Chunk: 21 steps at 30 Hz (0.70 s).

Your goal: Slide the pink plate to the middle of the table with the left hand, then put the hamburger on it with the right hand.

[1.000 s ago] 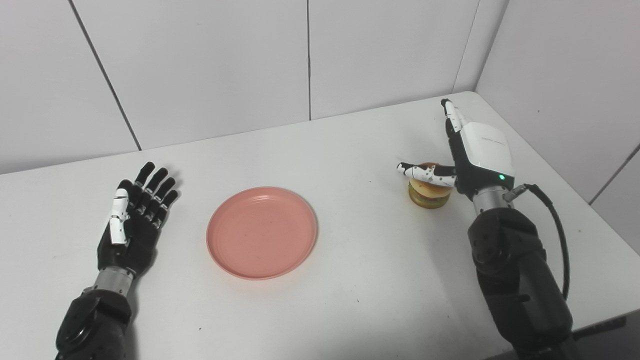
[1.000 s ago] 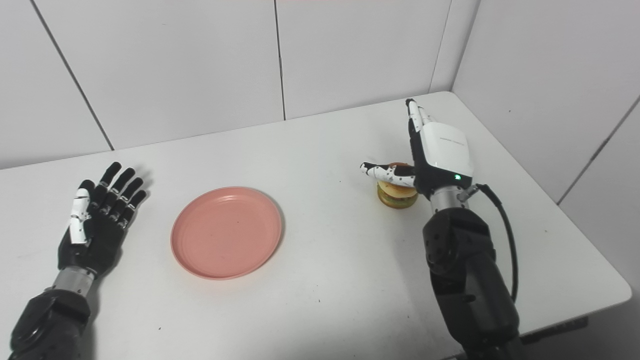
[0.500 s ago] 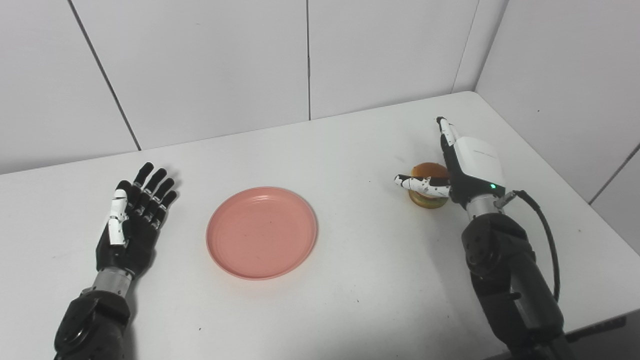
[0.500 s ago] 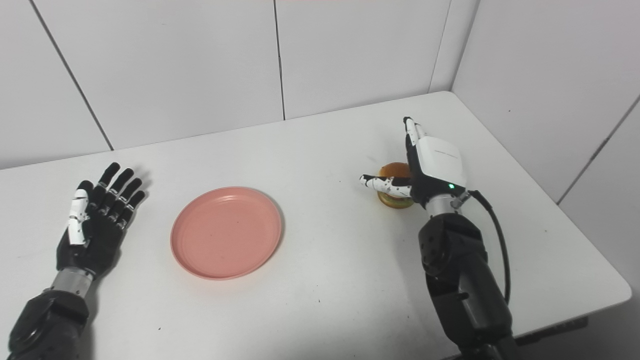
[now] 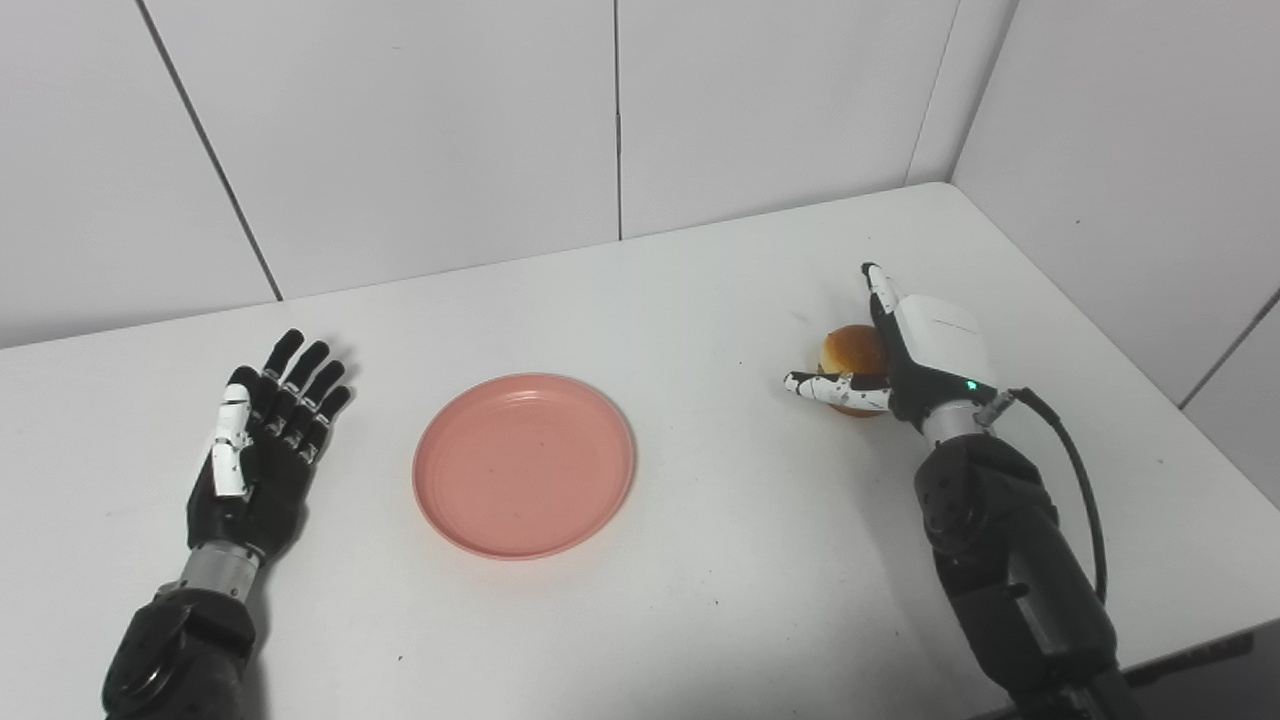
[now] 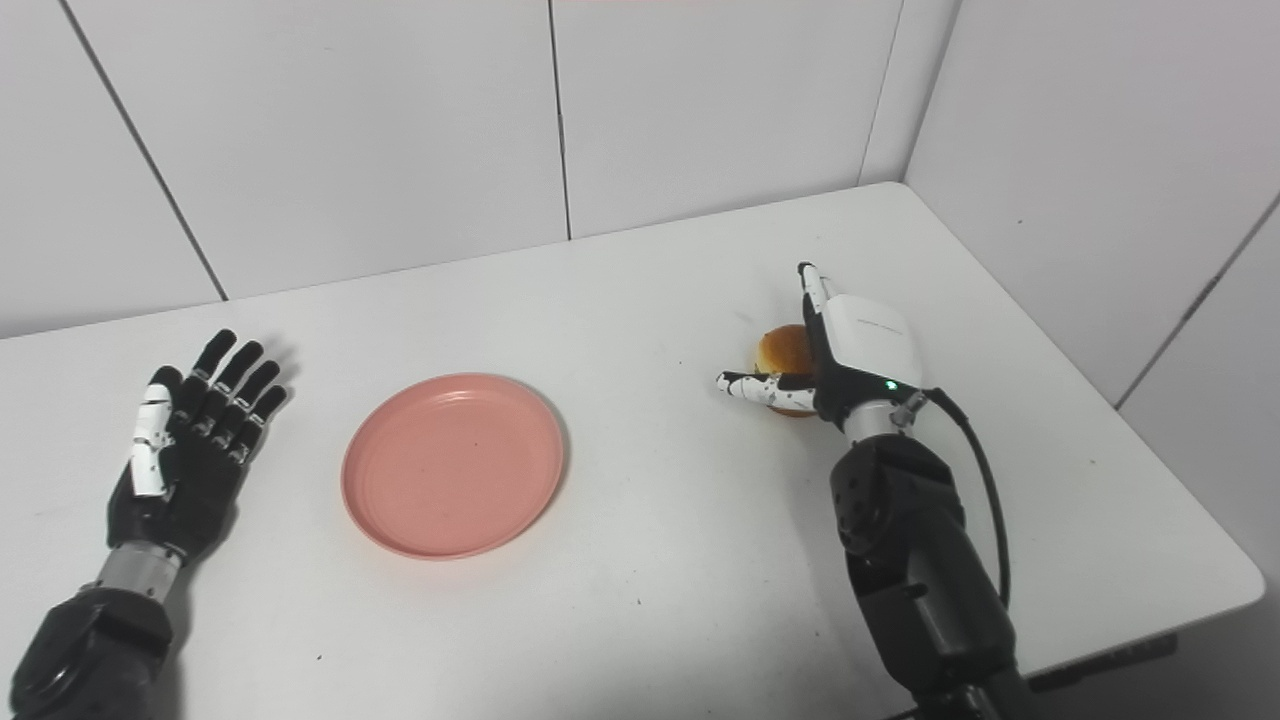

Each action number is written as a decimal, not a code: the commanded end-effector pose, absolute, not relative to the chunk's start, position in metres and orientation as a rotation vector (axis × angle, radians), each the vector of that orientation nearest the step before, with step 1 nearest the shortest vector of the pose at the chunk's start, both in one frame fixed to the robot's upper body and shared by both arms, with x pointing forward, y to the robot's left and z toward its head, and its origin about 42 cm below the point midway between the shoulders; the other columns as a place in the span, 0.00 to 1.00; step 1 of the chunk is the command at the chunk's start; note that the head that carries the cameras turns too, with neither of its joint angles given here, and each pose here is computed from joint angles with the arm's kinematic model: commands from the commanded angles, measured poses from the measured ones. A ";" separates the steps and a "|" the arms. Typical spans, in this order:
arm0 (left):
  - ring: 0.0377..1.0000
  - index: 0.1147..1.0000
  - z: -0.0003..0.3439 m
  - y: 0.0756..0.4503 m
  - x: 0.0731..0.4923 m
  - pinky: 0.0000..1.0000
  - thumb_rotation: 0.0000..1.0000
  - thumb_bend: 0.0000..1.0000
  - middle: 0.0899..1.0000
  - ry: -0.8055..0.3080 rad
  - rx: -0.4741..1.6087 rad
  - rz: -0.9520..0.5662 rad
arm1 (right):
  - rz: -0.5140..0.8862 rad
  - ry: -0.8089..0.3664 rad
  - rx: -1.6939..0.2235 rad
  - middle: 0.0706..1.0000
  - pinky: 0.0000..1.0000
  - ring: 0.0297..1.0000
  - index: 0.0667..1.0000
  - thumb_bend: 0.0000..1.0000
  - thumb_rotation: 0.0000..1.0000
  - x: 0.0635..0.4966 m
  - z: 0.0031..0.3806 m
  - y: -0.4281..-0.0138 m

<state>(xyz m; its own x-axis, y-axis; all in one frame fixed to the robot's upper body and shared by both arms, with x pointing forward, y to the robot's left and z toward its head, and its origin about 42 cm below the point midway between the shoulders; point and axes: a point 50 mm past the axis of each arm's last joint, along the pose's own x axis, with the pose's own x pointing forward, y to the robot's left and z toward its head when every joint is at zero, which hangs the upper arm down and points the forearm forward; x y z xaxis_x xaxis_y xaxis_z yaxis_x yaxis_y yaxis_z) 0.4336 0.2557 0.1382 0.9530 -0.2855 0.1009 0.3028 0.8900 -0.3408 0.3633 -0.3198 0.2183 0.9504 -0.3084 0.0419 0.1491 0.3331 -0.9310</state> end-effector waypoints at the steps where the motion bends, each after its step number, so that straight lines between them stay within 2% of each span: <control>1: 0.94 0.92 0.099 0.266 0.412 0.97 1.00 0.43 0.94 0.106 -0.376 -0.262 | -0.344 0.117 -1.203 0.94 0.77 0.90 0.99 0.92 0.65 0.369 0.235 -0.322; 4: 0.94 0.92 0.098 0.266 0.412 0.97 1.00 0.43 0.94 0.103 -0.382 -0.263 | -0.344 0.123 -1.203 0.93 0.74 0.88 0.98 0.93 0.62 0.369 0.234 -0.322; 11: 0.94 0.92 0.099 0.266 0.412 0.96 1.00 0.43 0.94 0.102 -0.386 -0.262 | -0.353 0.132 -1.227 0.92 0.76 0.88 0.96 0.91 0.55 0.371 0.233 -0.325; 15: 0.94 0.92 0.099 0.267 0.413 0.97 1.00 0.43 0.94 0.104 -0.385 -0.262 | -0.384 0.136 -1.238 0.89 0.71 0.84 0.93 0.89 0.53 0.371 0.233 -0.327; 17: 0.94 0.92 0.099 0.267 0.413 0.96 1.00 0.43 0.94 0.101 -0.381 -0.263 | -0.406 0.139 -1.235 0.82 0.60 0.76 0.89 0.85 0.46 0.372 0.233 -0.329; 19: 0.94 0.92 0.100 0.266 0.412 0.96 1.00 0.43 0.94 0.099 -0.379 -0.264 | -0.423 0.141 -1.221 0.78 0.53 0.70 0.84 0.82 0.40 0.372 0.233 -0.330; 21: 0.93 0.92 0.101 0.266 0.412 0.96 1.00 0.43 0.93 0.098 -0.376 -0.264 | -0.440 0.128 -1.184 0.53 0.32 0.42 0.74 0.76 0.28 0.371 0.234 -0.331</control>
<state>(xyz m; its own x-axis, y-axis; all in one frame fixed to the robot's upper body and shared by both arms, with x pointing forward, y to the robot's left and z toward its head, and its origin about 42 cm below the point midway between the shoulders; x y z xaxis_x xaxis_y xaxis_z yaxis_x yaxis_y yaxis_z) 0.4334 0.2562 0.1397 0.9524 -0.2863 0.1044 0.3048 0.8899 -0.3394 0.3651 -0.3296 0.2137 0.9220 -0.3840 0.0498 0.1808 0.3131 -0.9323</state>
